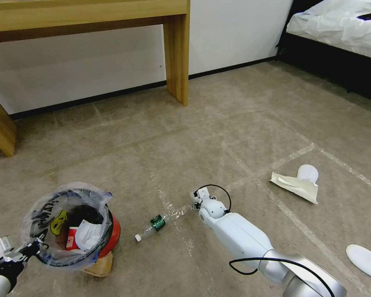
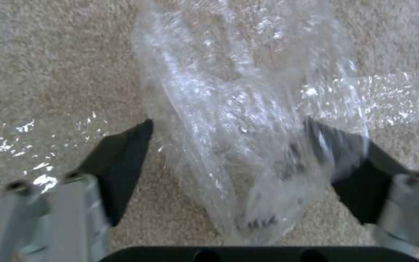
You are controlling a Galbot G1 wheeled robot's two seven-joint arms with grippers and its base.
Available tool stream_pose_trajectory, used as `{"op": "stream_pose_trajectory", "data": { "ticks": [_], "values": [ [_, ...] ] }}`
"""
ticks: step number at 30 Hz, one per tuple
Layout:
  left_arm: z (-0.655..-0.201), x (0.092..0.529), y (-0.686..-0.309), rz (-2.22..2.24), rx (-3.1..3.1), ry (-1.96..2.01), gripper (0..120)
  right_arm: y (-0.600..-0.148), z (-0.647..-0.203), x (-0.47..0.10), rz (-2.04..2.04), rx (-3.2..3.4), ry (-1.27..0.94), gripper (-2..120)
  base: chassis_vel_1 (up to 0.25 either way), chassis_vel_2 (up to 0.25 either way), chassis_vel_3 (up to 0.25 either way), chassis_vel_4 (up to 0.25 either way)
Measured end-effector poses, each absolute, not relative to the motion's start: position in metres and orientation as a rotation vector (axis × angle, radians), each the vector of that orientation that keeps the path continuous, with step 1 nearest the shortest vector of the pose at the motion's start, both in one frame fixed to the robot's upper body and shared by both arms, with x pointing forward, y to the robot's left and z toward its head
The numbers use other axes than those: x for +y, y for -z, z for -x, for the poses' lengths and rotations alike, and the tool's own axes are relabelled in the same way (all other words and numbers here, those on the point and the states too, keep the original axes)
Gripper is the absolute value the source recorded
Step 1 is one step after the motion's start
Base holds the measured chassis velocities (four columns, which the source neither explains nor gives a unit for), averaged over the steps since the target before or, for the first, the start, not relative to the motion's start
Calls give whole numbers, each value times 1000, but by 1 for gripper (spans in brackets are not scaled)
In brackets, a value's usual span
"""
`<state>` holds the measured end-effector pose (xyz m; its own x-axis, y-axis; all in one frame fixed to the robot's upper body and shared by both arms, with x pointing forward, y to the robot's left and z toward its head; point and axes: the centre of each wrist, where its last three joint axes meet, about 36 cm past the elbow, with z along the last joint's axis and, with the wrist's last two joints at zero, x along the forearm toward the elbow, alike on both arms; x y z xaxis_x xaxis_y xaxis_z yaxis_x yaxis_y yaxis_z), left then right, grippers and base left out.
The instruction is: Pick up the trash bin and place the garbage on the floor into it.
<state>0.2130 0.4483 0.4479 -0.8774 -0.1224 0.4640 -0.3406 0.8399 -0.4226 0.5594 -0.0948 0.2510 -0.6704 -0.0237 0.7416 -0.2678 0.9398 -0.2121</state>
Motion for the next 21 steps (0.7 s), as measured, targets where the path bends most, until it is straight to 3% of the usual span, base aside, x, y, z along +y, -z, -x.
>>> {"op": "stream_pose_trajectory", "data": {
  "ticks": [3, 5, 13, 14, 16, 21],
  "values": [
    [-212, 450, -448, -348, -2593, -702, 1, -249, -559, -95, -206, -2285, -387, 71, 0, 0, 0, 0],
    [-211, 452, -449, -350, -2593, -697, 1, -248, -558, -96, -210, -2284, -384, 61, 0, 0, 0, 0],
    [-212, 452, -449, -349, -2595, -698, 1, -247, -557, -96, -212, -2286, -380, 47, 0, 0, 0, 0],
    [-213, 452, -448, -347, -2594, -699, 1, -248, -557, -97, -214, -2289, -379, 39, 0, 0, 0, 0],
    [-213, 451, -448, -344, -2594, -700, 1, -248, -556, -98, -214, -2289, -379, 38, 0, 0, 0, 0],
    [-215, 450, -448, -339, -2595, -698, 1, -247, -553, -103, -211, -2290, -374, 18, 0, 0, 0, 0]
  ]
}}
